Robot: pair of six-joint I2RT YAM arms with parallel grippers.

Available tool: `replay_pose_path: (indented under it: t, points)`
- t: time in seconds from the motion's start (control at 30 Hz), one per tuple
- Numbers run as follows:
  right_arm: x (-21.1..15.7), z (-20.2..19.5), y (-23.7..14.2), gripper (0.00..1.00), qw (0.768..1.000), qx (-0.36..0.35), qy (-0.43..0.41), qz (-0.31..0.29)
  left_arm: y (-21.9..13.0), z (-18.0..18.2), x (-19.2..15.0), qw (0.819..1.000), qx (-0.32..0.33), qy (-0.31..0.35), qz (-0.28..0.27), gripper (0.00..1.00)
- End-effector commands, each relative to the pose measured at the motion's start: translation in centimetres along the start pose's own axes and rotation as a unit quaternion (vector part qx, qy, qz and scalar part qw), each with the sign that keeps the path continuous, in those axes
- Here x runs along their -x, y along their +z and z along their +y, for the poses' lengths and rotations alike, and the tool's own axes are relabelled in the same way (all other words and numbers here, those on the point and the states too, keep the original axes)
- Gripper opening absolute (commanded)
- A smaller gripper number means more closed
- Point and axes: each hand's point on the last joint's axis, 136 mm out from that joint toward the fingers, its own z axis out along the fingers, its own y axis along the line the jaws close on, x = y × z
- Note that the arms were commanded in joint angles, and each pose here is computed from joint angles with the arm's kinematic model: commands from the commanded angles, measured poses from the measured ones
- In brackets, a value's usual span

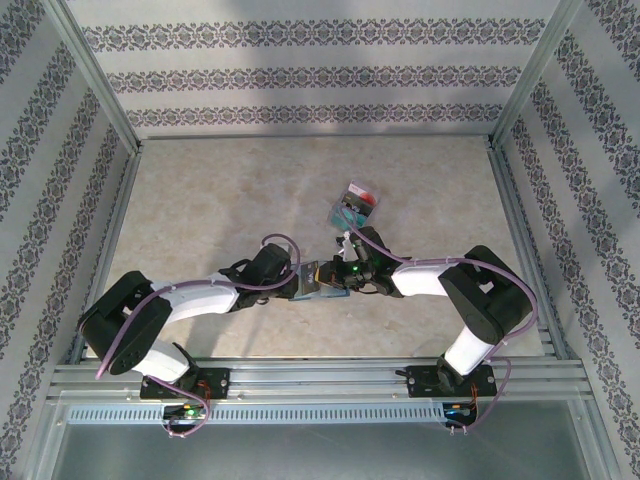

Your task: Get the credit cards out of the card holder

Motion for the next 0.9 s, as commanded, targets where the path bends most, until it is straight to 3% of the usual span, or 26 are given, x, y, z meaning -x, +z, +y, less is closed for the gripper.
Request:
replay_pose_path:
  t: [0.0, 0.47, 0.87]
  points:
    - [0.4, 0.2, -0.4, 0.05, 1.000, -0.004, -0.009, -0.010, -0.8, -1.4, 1.6, 0.999, -0.007, 0.025, -0.018, 0.20]
    - [0.3, 1.0, -0.2, 0.07, 1.000, 0.004, -0.015, -0.008, 2.0, -2.5, 0.2, 0.999, -0.035, 0.029, 0.024, 0.17]
    - [0.4, 2.8, 0.3, 0.20, 0.999, 0.030, -0.032, -0.008, 2.6, -2.2, -0.9, 0.998, -0.036, 0.021, 0.042, 0.16]
